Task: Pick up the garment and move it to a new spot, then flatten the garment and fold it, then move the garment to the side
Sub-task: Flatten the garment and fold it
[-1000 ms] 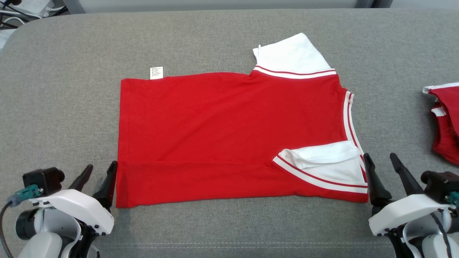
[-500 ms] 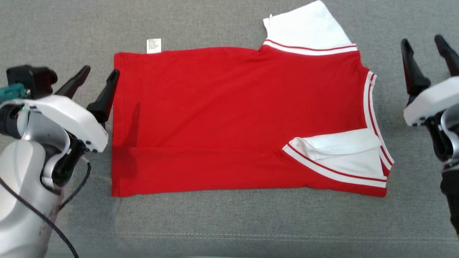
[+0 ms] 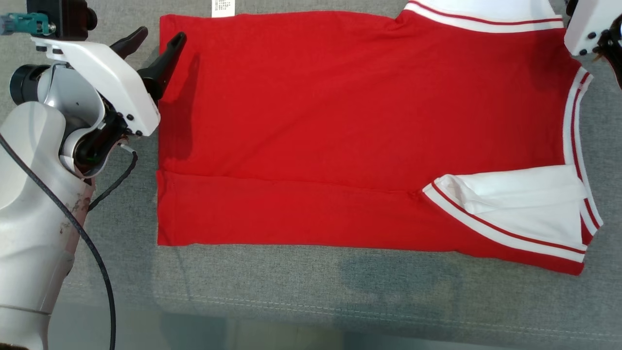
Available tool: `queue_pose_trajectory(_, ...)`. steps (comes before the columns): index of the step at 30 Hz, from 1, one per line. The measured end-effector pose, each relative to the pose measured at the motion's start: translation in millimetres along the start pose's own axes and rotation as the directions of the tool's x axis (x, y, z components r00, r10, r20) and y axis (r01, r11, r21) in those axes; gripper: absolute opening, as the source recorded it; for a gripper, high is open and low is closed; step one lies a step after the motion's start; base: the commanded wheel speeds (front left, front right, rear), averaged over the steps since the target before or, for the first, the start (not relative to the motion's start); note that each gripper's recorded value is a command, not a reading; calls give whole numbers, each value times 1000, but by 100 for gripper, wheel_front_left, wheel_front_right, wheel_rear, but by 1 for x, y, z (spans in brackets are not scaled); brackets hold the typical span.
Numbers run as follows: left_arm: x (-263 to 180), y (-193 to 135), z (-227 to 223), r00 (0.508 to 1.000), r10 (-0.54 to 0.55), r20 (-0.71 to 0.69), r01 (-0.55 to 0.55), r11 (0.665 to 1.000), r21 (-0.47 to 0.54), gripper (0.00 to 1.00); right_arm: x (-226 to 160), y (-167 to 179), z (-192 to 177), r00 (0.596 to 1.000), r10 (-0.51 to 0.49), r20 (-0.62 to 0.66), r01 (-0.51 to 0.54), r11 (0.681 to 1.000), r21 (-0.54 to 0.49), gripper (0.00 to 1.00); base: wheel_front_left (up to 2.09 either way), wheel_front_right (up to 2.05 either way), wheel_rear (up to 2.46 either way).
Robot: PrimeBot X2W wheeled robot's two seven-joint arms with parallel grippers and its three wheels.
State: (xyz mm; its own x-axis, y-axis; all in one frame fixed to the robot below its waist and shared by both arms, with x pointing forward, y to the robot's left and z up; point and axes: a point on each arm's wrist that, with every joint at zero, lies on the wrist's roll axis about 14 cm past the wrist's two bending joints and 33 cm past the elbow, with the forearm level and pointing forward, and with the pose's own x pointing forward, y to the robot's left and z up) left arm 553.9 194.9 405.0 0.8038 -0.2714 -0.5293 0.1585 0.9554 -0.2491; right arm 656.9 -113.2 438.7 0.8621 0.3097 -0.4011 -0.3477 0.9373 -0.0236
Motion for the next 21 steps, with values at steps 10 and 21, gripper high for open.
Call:
queue_pose_trajectory(10,10,4,-11,999,-12,-47,12,1000,-6,100,39,26,-21,992,60,-110,-63,998,-24,100,0,0,0)
queue_pose_trajectory(21,13,0,-20,997,-43,-71,40,998,-41,100,57,25,-26,989,50,-137,-53,998,-19,100,0,0,0)
